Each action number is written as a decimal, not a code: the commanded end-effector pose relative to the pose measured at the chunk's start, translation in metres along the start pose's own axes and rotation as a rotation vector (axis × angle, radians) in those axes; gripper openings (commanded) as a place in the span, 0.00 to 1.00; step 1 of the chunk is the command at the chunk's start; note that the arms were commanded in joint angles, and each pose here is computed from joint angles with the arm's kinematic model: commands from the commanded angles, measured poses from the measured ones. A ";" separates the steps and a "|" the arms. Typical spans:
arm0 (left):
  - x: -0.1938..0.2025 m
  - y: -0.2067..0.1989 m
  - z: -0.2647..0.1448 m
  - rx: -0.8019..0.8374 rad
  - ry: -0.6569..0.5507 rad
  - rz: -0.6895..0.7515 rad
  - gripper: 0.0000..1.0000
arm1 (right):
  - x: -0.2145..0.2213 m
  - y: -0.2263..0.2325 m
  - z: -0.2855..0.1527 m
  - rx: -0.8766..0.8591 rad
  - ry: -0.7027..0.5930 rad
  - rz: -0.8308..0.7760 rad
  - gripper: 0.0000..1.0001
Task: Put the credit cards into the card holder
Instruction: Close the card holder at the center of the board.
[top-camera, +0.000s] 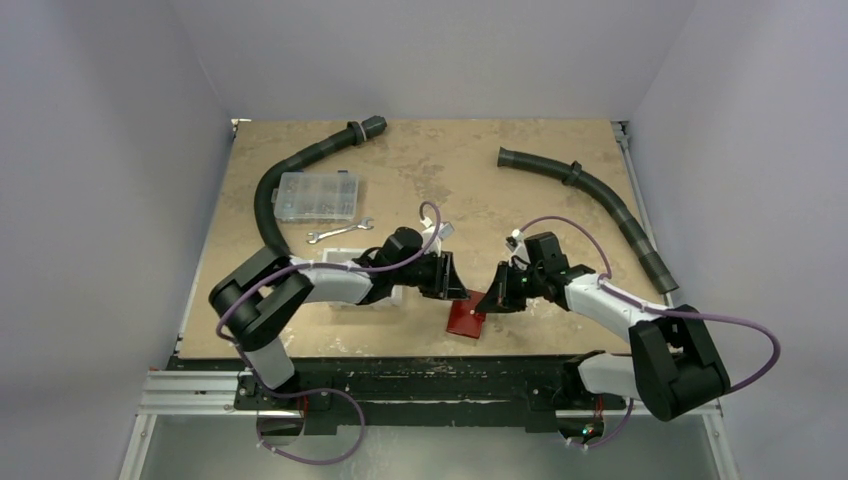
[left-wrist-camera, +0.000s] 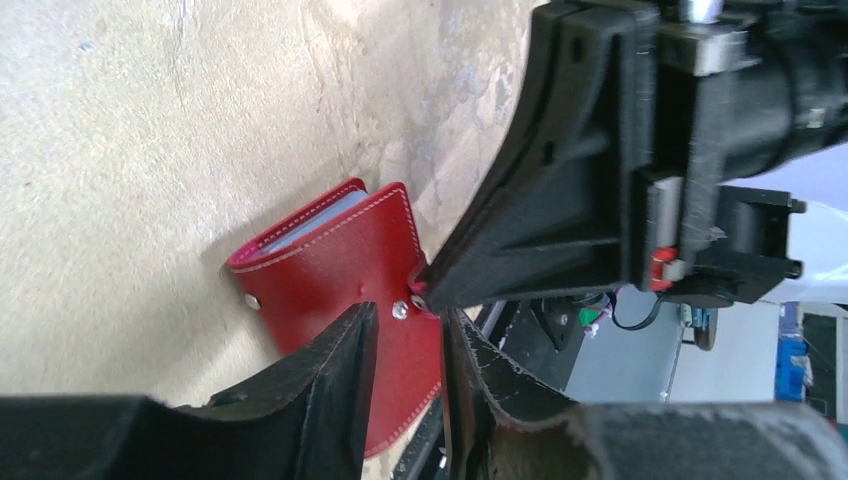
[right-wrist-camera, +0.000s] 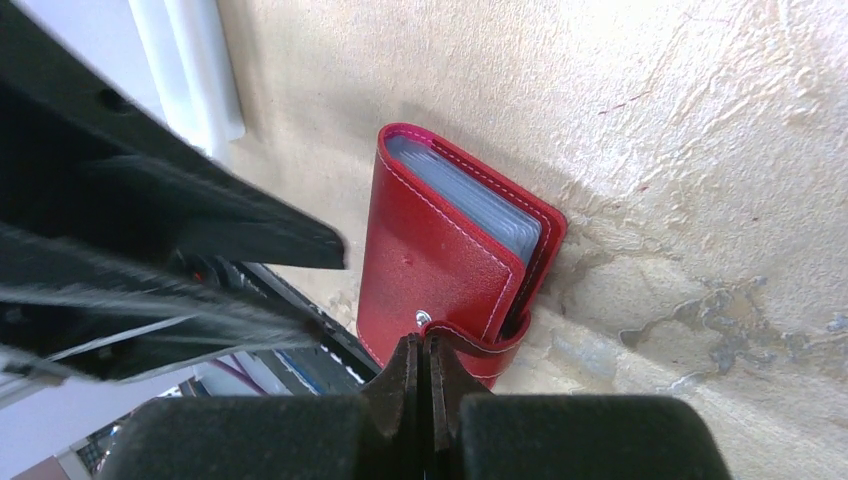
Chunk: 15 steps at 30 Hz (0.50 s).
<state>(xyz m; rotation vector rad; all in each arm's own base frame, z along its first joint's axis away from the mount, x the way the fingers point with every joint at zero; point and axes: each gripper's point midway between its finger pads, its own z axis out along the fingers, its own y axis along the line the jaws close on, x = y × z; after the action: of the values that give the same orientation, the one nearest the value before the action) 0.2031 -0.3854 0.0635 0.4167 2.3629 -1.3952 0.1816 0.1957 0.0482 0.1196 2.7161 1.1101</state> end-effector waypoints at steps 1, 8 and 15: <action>-0.016 -0.010 -0.026 -0.072 -0.033 0.107 0.34 | -0.011 0.008 0.002 -0.028 -0.032 -0.033 0.00; 0.019 0.001 -0.023 -0.062 0.063 0.087 0.22 | -0.012 0.015 0.002 -0.065 -0.020 -0.059 0.00; 0.044 0.021 -0.002 -0.098 0.122 0.072 0.09 | -0.010 0.020 0.003 -0.107 0.002 -0.101 0.00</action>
<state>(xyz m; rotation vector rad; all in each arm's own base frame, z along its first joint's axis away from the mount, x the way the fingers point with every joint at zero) 0.1779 -0.3692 0.0415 0.5311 2.4702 -1.2629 0.1832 0.2013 0.0484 0.0761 2.7009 1.1608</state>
